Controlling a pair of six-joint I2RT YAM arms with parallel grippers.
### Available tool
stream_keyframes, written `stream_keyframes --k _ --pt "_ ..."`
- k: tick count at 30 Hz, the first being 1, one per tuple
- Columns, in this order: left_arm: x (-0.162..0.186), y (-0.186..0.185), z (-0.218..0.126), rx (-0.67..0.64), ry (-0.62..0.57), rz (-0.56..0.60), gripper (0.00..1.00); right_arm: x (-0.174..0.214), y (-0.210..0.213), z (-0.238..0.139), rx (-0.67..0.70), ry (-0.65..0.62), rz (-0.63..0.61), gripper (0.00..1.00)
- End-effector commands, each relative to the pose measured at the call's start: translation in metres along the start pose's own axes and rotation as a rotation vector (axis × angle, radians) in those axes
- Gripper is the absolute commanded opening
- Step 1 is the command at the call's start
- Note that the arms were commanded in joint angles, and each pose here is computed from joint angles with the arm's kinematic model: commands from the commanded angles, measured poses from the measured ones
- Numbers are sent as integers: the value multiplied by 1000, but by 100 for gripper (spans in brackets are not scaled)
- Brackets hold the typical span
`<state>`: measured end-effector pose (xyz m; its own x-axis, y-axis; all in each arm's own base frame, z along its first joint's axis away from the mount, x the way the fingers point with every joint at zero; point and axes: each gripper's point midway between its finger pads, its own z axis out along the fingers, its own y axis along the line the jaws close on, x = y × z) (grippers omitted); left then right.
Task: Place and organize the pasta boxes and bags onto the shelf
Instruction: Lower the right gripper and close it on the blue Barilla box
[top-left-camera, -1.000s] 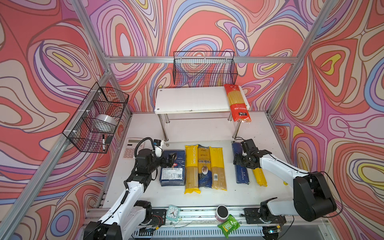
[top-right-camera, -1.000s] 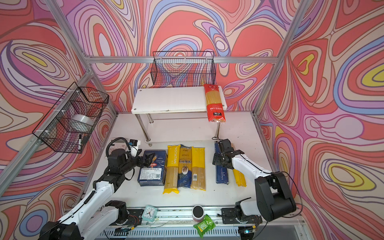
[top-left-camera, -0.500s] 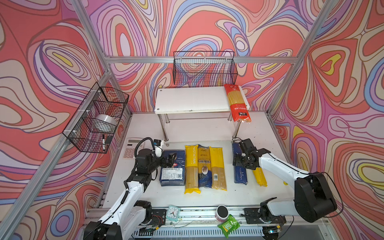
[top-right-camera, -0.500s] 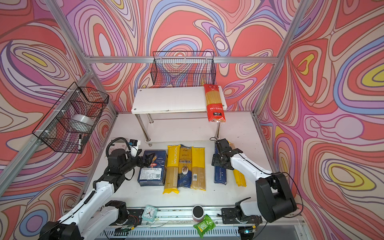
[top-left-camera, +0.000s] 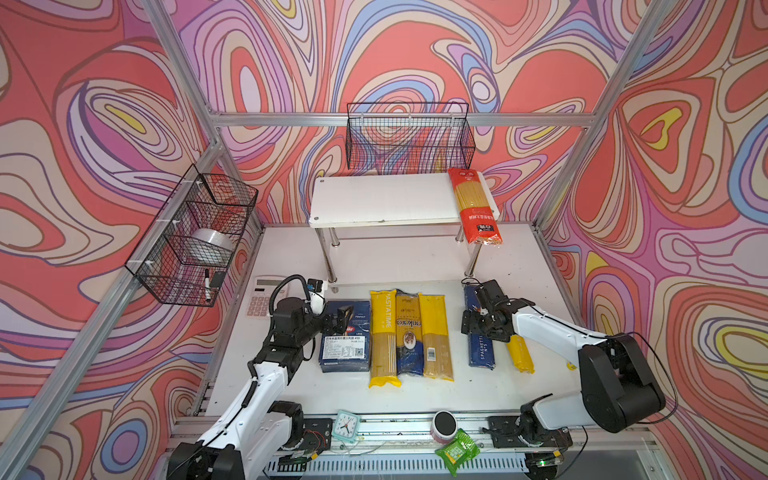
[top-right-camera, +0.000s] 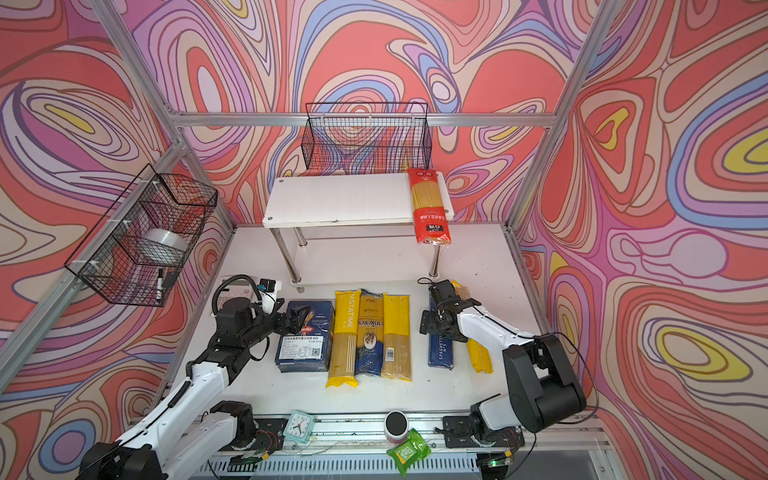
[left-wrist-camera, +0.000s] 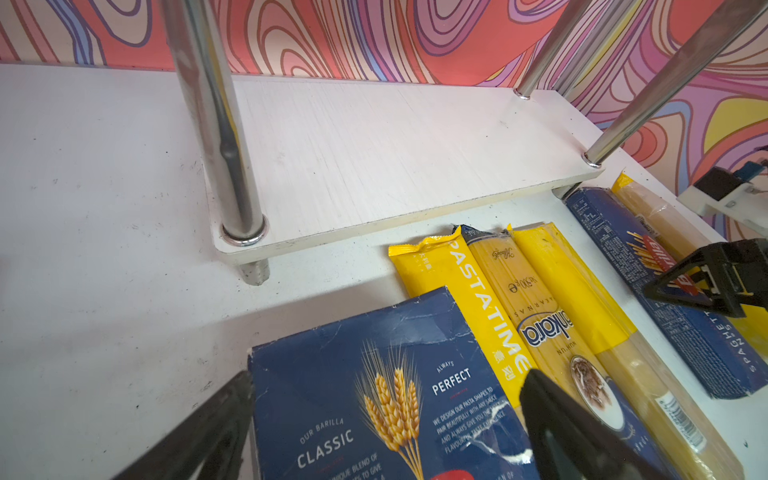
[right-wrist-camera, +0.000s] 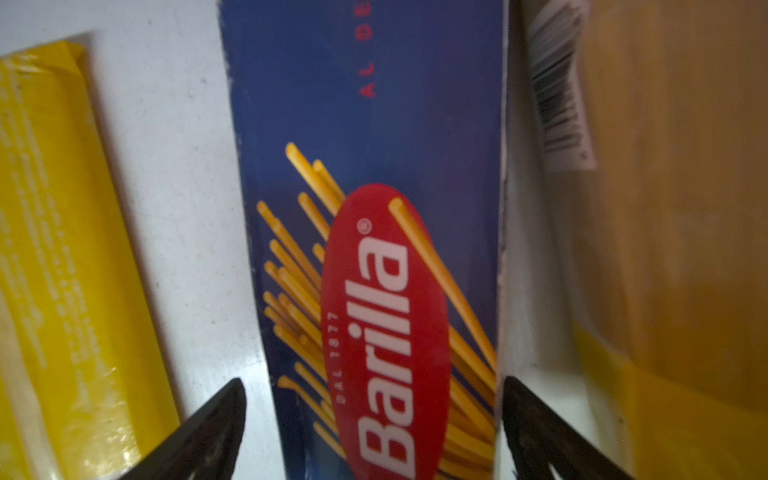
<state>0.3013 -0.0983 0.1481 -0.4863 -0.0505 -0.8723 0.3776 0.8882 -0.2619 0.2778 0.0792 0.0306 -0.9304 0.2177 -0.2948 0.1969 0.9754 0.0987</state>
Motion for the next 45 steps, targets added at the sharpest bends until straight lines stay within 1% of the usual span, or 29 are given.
stream_keyframes --k 1,4,10,13,16,27,30,34,39,45 --pt "-4 -4 0 18 -11 17 100 8 -3 11 21 31 2 98" --pt "-4 -4 0 18 -12 17 100 12 -4 13 25 44 6 98" --pt "-4 -4 0 21 -11 18 100 9 -11 5 93 27 -15 92" --pt "-3 -4 0 21 -10 18 100 8 -7 6 80 26 -21 91" --pt "-4 -5 0 21 -11 19 100 12 -5 10 67 52 -32 86" --pt "-4 -4 0 22 -13 18 100 22 1 21 25 81 -11 77" --pt "-4 -4 0 21 -12 18 100 23 0 21 23 80 -11 73" --pt "-3 -4 1 22 -8 17 100 23 0 17 22 73 -10 64" --pt "-4 -5 1 24 -8 18 100 23 2 11 -1 59 1 60" --pt "-4 -5 1 24 -9 19 100 21 3 2 -22 35 4 50"
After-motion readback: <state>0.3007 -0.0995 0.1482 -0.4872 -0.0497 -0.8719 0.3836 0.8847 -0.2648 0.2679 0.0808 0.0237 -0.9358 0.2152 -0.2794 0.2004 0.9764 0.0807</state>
